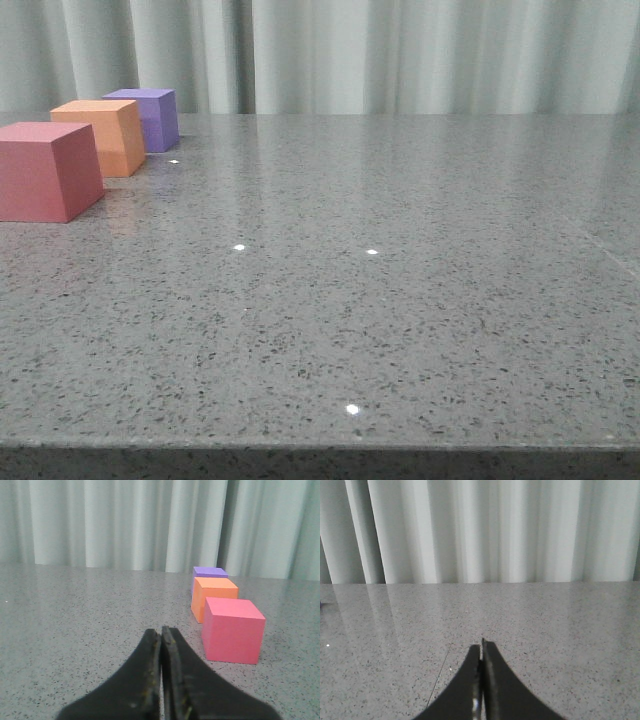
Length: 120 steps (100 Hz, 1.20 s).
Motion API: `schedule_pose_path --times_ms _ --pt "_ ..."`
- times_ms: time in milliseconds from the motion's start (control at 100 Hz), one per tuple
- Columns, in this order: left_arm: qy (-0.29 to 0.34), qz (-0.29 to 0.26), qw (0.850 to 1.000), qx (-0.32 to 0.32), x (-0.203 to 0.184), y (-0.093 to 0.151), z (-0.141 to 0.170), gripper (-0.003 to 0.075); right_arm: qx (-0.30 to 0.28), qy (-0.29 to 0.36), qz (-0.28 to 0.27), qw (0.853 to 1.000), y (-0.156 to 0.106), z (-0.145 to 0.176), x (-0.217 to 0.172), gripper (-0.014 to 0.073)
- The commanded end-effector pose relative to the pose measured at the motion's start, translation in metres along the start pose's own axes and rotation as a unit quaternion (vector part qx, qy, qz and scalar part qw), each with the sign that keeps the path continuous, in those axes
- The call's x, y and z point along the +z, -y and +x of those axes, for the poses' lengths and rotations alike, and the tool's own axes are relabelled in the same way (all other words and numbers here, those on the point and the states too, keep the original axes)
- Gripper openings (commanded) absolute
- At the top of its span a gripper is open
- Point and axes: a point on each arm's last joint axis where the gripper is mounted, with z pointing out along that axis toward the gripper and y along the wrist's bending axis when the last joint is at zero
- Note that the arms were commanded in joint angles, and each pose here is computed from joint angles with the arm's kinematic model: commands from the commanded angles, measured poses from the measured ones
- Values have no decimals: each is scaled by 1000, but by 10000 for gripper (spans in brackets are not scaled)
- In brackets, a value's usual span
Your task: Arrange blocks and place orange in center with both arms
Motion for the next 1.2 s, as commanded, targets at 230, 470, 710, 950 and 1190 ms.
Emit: schedule_pose_path --times_ms 230,470,710,950,1190 --pt "40 6 999 0 -2 0 4 -20 -5 63 -9 998 0 25 1 -110" --pt "40 6 999 0 -2 0 4 -20 -4 74 -11 997 0 28 2 -110" --pt "40 6 999 0 -2 0 4 -20 -4 74 -11 997 0 28 2 -110" --pt "40 6 999 0 -2 0 4 -20 -4 74 -11 997 0 28 2 -110" --pt "40 6 999 0 -2 0 4 -20 -4 74 -11 997 0 28 2 -110"
